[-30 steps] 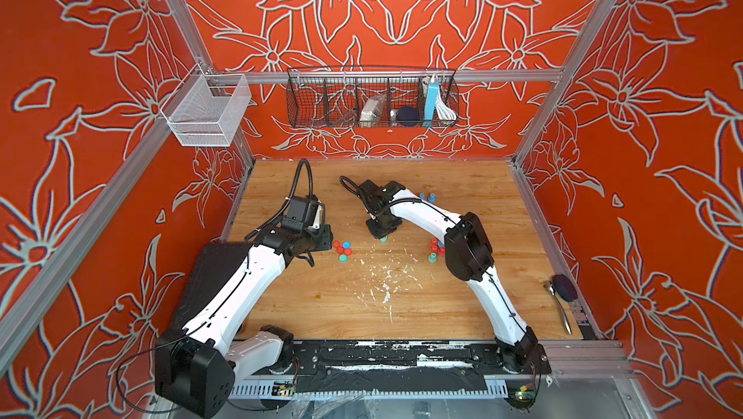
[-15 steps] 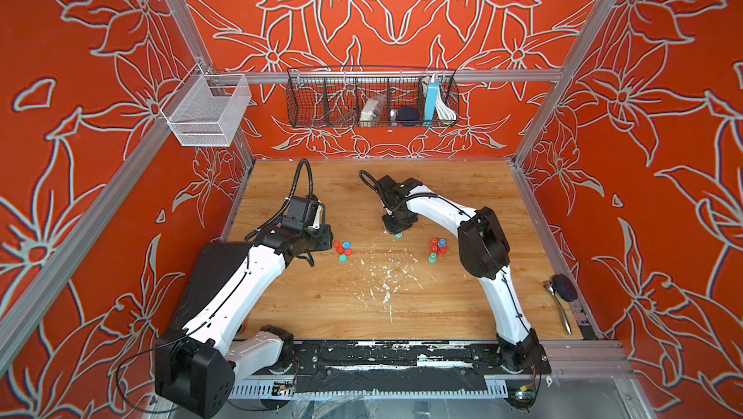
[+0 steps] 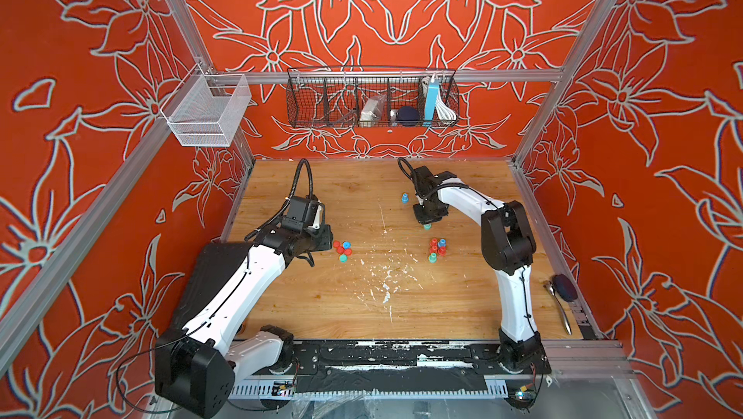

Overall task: Close the stamp cap
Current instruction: Place the stamp at the center of the board.

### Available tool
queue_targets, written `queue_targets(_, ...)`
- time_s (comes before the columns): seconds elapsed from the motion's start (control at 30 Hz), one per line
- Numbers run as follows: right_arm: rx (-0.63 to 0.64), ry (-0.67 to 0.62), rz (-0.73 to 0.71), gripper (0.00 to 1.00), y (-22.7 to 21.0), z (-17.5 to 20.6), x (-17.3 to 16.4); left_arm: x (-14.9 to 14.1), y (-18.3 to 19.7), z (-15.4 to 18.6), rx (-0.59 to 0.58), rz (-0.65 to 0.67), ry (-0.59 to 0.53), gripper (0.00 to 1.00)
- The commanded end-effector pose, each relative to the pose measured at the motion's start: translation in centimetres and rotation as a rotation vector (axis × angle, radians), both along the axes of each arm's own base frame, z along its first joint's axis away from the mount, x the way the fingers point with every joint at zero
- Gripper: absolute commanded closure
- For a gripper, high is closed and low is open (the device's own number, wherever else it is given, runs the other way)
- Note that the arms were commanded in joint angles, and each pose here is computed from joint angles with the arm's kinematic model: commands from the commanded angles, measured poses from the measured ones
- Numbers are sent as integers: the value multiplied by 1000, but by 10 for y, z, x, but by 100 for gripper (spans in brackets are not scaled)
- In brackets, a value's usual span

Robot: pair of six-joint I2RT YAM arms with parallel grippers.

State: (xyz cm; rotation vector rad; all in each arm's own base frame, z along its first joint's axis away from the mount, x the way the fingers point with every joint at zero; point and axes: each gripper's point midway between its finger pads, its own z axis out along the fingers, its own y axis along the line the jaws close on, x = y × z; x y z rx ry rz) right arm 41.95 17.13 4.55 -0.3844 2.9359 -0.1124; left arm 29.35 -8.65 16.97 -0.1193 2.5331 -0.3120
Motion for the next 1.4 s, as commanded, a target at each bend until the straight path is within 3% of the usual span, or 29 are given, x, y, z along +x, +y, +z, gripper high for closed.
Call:
queue_targets(0.0, -90, 105, -52, 92, -42, -34, -13, 0, 4, 3, 11, 2, -18, 57)
queue_targets(0.33, -74, 99, -165, 93, -84, -37, 18, 0, 4, 5, 12, -1, -22, 57)
queue_targets(0.9, -48, 78, -189, 93, -86, -41, 90, 1, 4, 3, 11, -2, -15, 57)
queue_targets(1.37, -18, 37, -201, 91, -81, -35, 106, 2, 5, 3, 9, 0, -10, 57)
